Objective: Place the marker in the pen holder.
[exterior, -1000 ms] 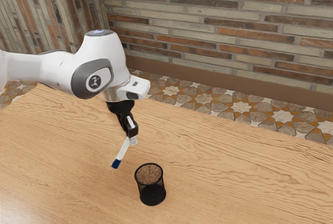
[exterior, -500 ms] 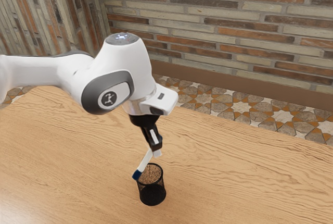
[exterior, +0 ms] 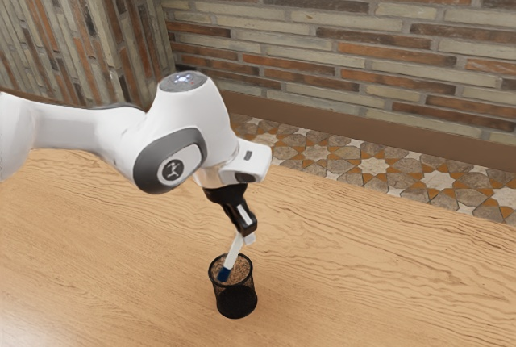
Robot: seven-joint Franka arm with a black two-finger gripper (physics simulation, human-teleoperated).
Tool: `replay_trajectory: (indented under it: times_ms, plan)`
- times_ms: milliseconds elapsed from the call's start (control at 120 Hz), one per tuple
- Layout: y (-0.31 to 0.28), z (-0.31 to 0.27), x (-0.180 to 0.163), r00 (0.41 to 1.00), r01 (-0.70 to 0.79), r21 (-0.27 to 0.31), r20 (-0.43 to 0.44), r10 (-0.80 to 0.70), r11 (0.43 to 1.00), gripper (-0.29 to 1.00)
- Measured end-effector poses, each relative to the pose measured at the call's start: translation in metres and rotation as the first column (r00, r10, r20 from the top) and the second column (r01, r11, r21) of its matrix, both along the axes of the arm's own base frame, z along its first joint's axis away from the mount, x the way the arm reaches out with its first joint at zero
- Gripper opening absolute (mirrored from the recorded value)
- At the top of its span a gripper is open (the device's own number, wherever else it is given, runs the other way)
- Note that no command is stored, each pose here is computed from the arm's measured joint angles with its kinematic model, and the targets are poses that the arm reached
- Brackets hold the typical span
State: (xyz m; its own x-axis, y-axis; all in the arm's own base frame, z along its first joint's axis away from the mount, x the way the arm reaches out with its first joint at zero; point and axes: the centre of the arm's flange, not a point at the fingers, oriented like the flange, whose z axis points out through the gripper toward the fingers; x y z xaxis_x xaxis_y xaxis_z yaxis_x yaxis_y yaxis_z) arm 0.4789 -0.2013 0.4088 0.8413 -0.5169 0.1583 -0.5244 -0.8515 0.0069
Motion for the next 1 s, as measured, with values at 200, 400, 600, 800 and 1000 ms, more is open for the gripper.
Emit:
replay_trajectory:
  times_ms: [200,400,600,800,1000]
  plan:
    - [0.007,-0.024,-0.005,0.997,-0.073,-0.04,-0.007,0.073,0.997,-0.06]
    - [0.011,-0.031,-0.009,0.991,-0.134,-0.075,0.0,0.134,0.988,-0.05]
    - [0.023,-0.042,-0.017,0.985,-0.175,-0.079,-0.016,0.174,0.981,0.16]
    - [0.019,-0.008,-0.024,0.986,-0.152,-0.084,0.055,0.157,0.985,0.49]
    - [0.016,0.061,-0.003,0.993,-0.074,-0.012,0.088,0.075,0.997,0.62]
